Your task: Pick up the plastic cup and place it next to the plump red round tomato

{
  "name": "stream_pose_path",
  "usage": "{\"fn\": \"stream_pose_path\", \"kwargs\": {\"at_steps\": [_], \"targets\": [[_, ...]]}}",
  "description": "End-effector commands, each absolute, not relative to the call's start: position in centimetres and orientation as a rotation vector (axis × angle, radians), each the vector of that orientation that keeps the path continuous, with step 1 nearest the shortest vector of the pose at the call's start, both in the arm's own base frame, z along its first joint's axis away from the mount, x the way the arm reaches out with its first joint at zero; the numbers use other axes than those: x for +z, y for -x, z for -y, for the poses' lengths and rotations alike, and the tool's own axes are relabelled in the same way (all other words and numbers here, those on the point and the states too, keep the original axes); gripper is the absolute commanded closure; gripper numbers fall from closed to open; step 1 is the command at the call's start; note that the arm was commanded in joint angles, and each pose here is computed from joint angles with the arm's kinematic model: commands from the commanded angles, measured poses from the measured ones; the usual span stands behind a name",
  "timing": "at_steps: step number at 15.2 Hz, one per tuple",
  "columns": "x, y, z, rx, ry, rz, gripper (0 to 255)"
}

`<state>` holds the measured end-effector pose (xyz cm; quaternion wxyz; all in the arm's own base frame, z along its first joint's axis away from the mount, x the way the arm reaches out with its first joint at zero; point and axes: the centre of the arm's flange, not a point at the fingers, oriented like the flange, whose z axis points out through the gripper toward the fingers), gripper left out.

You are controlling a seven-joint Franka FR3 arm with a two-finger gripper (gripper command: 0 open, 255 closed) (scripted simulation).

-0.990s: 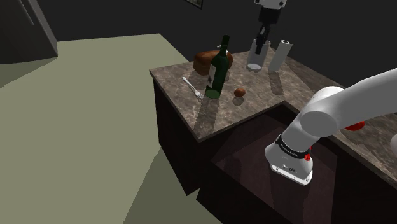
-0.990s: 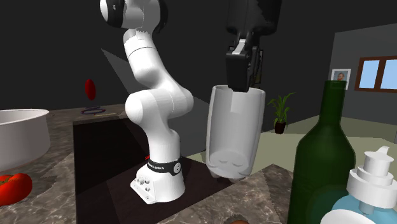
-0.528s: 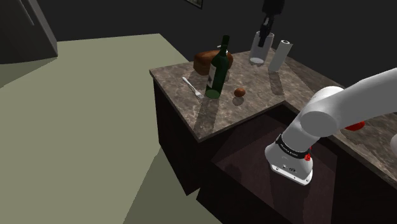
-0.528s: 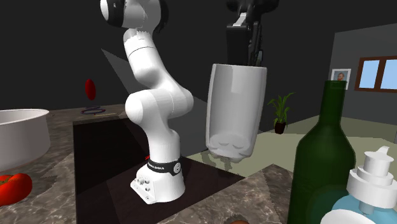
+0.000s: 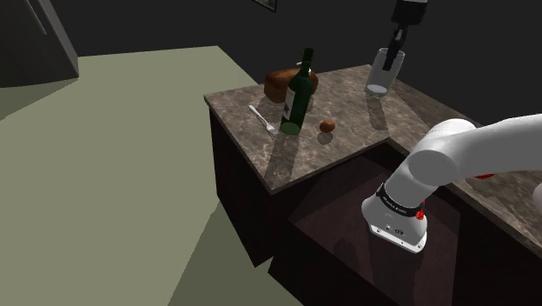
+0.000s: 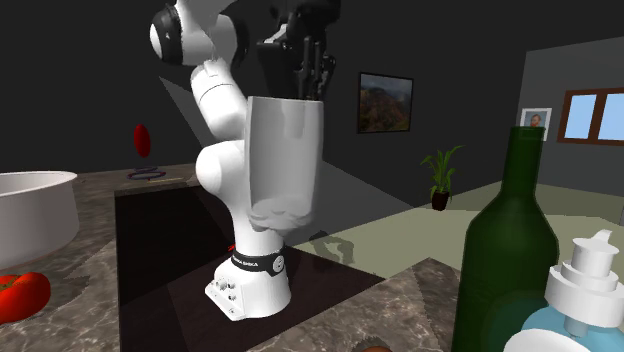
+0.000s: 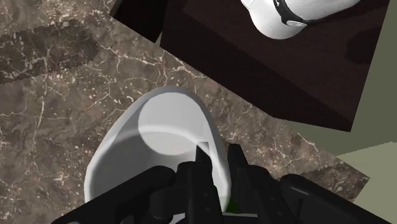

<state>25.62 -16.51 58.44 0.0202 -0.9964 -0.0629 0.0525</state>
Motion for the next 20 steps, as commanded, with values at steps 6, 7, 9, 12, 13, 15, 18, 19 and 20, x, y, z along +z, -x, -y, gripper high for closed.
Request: {"fn": "stream_pose_path", "kwargs": {"at_steps": [6,7,9,12,13,15,18,19,20], "targets": [[58.2,-16.7,18.6,0.163,3.091,0.196,255],[58.2,-15.4,18.9,0.163,3.091,0.196,255],[58.2,-12.9,19.5,0.163,3.091,0.196,255],[58.2,-9.0,20.5,0.163,3.091,0.196,255],[58.2,-7.7,20.8,0.163,3.091,0.196,255],[58.2,-5.2,21.4,0.163,3.091,0.196,255],[58.2,-1.3,22.4,0.163,3.091,0.196,255],[58.2,0.0,22.7,0.163,3.091,0.196,255],[58.2,1.2,23.0,0.163,3.091,0.196,255]]}}
